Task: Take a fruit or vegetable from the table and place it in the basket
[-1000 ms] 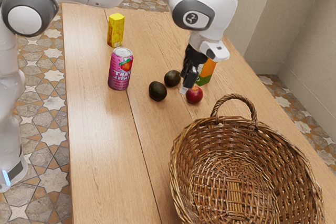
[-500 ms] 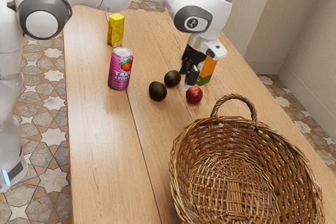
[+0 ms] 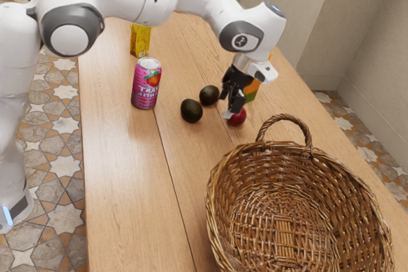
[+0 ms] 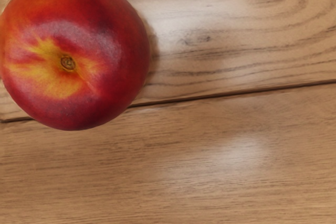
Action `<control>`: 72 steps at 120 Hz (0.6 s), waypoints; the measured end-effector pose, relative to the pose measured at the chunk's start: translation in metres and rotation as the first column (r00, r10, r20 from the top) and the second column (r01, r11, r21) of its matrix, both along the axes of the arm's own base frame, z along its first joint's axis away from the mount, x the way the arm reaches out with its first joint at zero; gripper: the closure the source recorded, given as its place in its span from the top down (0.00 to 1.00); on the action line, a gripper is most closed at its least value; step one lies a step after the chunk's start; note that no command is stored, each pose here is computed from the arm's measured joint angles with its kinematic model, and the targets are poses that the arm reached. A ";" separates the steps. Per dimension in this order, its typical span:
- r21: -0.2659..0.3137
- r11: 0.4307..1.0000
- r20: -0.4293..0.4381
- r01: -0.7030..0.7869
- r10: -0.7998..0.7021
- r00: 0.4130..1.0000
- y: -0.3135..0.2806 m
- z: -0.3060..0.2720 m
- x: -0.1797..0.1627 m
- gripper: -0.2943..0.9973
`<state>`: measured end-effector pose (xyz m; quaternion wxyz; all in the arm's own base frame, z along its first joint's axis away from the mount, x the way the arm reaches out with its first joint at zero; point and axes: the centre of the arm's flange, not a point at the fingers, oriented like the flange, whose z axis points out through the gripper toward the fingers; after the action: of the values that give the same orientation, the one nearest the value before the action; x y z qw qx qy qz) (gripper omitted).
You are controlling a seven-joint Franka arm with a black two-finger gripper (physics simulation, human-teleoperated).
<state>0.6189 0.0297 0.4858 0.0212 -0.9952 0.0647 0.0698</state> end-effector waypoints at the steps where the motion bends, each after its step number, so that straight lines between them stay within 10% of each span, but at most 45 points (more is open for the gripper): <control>1: 0.001 1.000 0.001 -0.001 0.001 1.000 0.000 0.000 0.001 0.76; 72: 0.033 0.998 0.090 -0.056 0.053 0.995 0.030 -0.012 0.038 0.76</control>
<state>0.6566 0.0593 0.4735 0.0396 -0.9982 0.0352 0.0273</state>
